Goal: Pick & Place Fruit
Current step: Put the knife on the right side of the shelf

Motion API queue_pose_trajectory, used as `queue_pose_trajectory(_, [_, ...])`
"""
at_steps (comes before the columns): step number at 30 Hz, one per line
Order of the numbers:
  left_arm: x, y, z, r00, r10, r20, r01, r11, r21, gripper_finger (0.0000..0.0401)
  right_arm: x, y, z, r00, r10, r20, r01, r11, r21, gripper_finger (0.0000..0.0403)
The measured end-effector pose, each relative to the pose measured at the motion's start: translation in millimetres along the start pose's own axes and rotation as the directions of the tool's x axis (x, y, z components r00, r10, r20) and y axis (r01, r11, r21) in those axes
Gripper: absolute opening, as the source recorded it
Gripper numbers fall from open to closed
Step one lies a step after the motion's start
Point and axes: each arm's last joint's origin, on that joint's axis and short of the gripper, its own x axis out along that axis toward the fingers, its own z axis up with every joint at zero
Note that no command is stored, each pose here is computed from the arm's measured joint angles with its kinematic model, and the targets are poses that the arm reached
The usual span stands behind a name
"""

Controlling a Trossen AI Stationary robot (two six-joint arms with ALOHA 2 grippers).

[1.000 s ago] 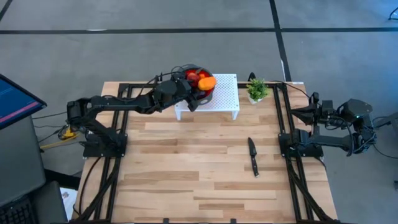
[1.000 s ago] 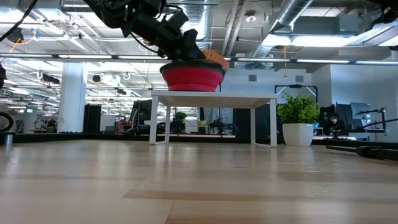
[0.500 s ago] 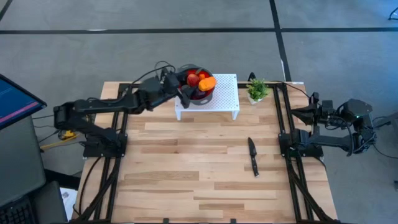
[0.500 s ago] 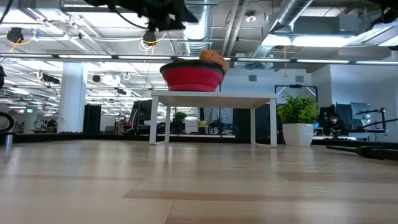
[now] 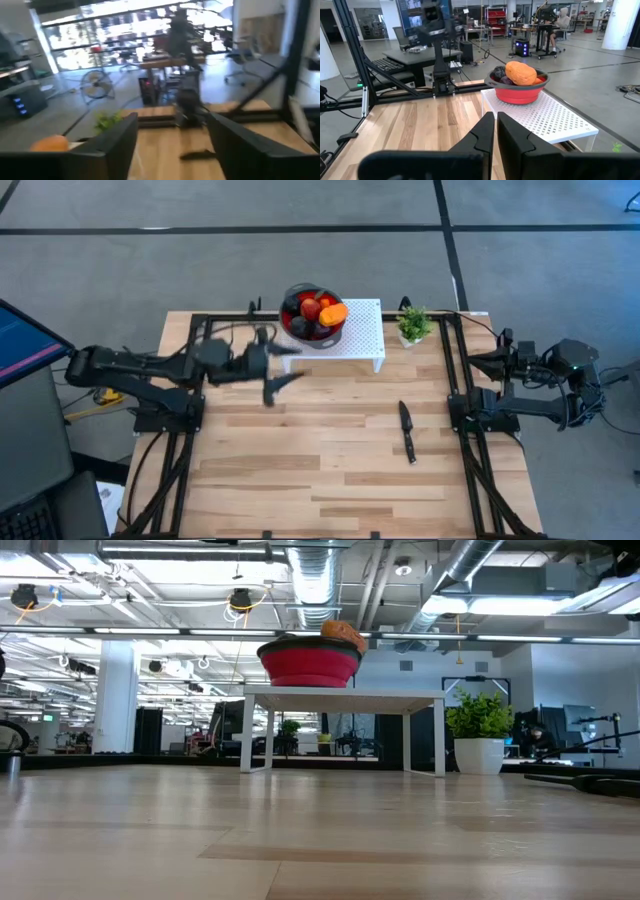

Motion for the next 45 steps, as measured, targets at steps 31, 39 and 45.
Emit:
queue_pose_trajectory(31, [-118.3, -1.7, -128.7, 0.997, -0.077, 0.011, 0.078, 0.987, -0.143, 0.0002, 0.1, 0.0, 0.0, 1.000, 0.000, 0.000, 0.000, 1.000, 0.000, 0.0017])
queue_pose_trajectory(39, [-123.7, -4.9, -156.7, 0.992, -0.128, -0.006, 0.125, 0.971, -0.203, 0.0002, 0.1, 0.0, -0.1, 1.000, 0.000, 0.000, 0.000, 1.000, 0.000, 0.0017])
queue_pose_trajectory(45, [-127.1, 0.8, -164.5, 0.993, -0.117, 0.029, 0.120, 0.969, -0.216, 0.0001, 0.1, 0.0, -0.1, 1.000, 0.000, 0.000, 0.000, 1.000, 0.000, 0.0017])
